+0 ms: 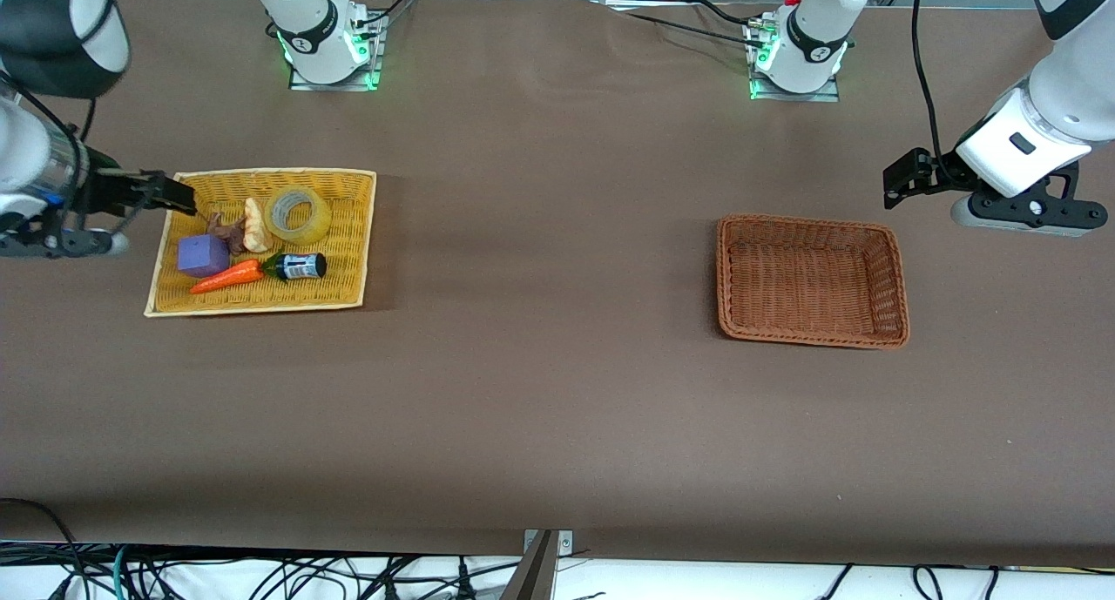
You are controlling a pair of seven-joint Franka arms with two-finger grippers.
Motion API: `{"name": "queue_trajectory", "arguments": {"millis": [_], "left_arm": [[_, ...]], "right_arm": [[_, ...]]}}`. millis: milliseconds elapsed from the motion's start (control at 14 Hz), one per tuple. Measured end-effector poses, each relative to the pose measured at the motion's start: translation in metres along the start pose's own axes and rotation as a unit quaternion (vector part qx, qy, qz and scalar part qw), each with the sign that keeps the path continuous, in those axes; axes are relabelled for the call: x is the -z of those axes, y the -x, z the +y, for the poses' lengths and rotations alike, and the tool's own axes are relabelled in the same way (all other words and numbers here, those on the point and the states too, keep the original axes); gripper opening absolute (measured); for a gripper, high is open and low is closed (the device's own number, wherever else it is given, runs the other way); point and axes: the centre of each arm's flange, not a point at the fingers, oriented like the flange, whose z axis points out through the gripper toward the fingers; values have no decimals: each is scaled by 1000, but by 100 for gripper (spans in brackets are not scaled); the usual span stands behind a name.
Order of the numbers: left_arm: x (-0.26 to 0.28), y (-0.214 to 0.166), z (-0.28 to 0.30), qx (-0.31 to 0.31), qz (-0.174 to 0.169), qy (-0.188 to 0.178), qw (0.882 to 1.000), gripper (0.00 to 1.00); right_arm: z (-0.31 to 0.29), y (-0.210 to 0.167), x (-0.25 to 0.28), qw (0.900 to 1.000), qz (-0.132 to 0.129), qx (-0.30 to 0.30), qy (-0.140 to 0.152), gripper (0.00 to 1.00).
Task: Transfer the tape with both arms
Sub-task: 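Move the right gripper down over the clear tape roll in the tray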
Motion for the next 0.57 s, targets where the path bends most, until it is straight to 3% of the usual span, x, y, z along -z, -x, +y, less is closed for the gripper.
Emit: {"name": "queue_trajectory", "arguments": {"millis": [357, 571], "left_arm": [[0, 0, 0, 0, 0, 0, 1000, 100], [0, 0, 0, 0, 0, 0, 1000, 100]], "right_arm": [[-78, 0, -103, 998, 9, -63, -1, 100], [-100, 20, -176, 996, 33, -76, -8, 100]]}}
